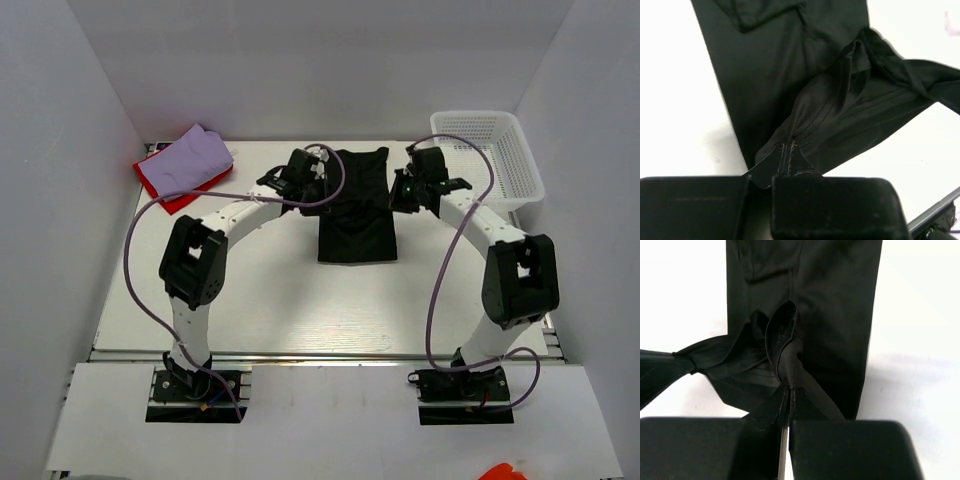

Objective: Fold and stack the t-shirts
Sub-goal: Fold the folded rectangular tshirt in 1/3 of the way

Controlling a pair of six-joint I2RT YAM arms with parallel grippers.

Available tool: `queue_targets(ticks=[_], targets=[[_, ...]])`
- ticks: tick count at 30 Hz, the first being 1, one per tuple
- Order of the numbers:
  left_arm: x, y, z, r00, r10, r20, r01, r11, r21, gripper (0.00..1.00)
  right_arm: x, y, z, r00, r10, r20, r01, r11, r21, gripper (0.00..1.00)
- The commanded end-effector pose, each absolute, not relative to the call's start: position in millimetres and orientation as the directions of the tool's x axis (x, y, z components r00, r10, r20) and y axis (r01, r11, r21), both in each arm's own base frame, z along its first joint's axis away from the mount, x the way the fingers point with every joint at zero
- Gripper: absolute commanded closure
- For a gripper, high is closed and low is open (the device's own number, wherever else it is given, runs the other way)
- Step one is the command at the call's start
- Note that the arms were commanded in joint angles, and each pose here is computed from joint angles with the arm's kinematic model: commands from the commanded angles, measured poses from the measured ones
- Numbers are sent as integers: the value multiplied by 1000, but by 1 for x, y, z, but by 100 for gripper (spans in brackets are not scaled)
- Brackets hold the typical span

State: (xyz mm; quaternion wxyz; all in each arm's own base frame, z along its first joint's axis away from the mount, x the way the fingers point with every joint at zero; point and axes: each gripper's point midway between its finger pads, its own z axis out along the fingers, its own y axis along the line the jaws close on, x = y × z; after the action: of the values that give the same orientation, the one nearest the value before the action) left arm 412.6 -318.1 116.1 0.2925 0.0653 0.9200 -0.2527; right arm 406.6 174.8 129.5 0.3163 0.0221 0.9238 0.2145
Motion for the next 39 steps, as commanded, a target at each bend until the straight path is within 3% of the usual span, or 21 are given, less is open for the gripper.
queue_targets(ticks=[1, 24, 25, 27, 28, 29, 31, 32, 33, 36, 39], targets=[[435, -310, 136, -799, -54, -599, 263, 864, -429, 100, 429, 165, 138, -779, 184, -599, -85, 917, 391, 100], [498, -306, 106, -792, -96, -603, 297, 802, -518, 100, 486, 164, 101, -823, 186, -536, -79, 898, 433, 100], [502, -305, 109, -783, -102, -614, 293, 810, -509, 92, 491, 164, 99, -823, 187, -537, -78, 899, 431, 100], [513, -298, 111, -772, -128, -622, 269, 821, -503, 80, 507, 159, 101, -809, 202, -552, -66, 901, 428, 86], [520, -291, 109, -767, -142, -626, 253, 830, -497, 67, 509, 158, 102, -813, 207, -545, -61, 900, 432, 78], [532, -287, 114, -750, -157, -643, 246, 836, -491, 43, 522, 160, 106, -812, 209, -544, -61, 898, 435, 68], [552, -274, 133, -714, -200, -671, 232, 837, -496, 23, 529, 153, 108, -811, 205, -547, -60, 902, 427, 35], [555, -268, 136, -712, -208, -671, 223, 839, -496, 1, 536, 151, 119, -799, 206, -565, -71, 901, 429, 23], [557, -263, 136, -710, -214, -671, 215, 841, -496, 0, 536, 152, 123, -795, 191, -576, -93, 900, 426, 10], [551, -258, 166, -670, -222, -708, 264, 820, -507, 0, 521, 153, 141, -783, 157, -602, -142, 897, 419, 10], [526, -255, 161, -687, -189, -701, 293, 812, -506, 0, 494, 166, 149, -773, 111, -624, -237, 863, 446, 10]])
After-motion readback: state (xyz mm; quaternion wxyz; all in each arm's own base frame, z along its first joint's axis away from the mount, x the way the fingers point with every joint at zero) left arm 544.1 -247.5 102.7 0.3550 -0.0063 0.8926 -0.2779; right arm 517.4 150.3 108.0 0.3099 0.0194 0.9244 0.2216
